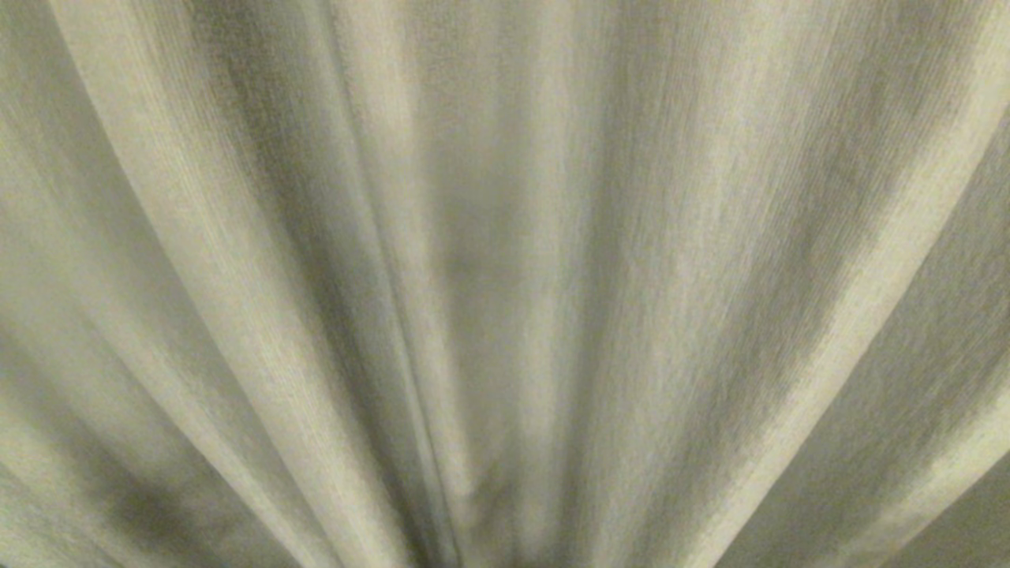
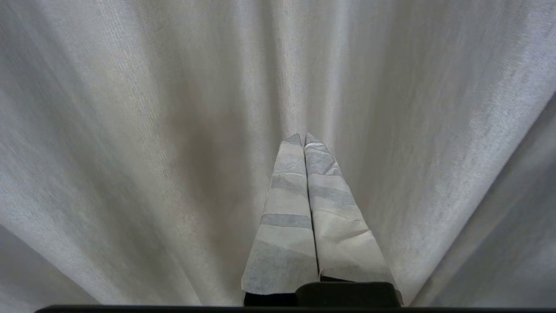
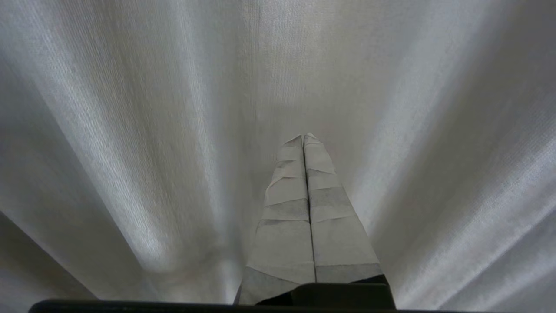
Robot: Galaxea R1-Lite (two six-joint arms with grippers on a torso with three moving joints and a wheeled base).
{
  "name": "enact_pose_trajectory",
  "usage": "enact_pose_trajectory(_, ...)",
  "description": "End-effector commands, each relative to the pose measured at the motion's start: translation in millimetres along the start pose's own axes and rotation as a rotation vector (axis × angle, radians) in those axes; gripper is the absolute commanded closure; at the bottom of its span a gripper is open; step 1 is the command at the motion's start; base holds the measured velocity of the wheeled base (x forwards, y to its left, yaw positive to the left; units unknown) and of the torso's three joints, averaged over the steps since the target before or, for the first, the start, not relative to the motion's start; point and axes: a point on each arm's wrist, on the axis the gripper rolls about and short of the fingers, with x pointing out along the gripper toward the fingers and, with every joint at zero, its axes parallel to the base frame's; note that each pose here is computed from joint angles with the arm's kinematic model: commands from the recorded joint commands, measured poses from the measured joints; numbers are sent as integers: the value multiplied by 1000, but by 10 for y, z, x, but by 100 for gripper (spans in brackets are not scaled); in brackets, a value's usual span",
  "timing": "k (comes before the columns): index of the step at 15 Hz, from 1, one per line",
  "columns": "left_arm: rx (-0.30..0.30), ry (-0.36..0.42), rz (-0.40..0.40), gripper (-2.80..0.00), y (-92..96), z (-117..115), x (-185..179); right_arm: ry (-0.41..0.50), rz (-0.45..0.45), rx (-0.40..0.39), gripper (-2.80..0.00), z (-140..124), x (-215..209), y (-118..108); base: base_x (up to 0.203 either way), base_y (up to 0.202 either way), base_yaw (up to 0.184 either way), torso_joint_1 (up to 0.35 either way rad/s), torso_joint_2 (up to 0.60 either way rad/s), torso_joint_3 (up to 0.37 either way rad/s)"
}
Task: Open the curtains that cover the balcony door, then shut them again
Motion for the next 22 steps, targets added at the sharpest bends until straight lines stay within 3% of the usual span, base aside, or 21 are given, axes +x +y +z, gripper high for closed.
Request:
enact_pose_trajectory(1, 0, -1, 1, 0, 0, 0, 0, -1, 1, -1, 0, 1, 0, 0, 0, 0, 0, 0, 0, 0)
enact_pose_trajectory(22, 0, -1, 1, 0, 0, 0, 0, -1, 1, -1, 0, 1, 0, 0, 0, -181, 0, 2, 3, 3)
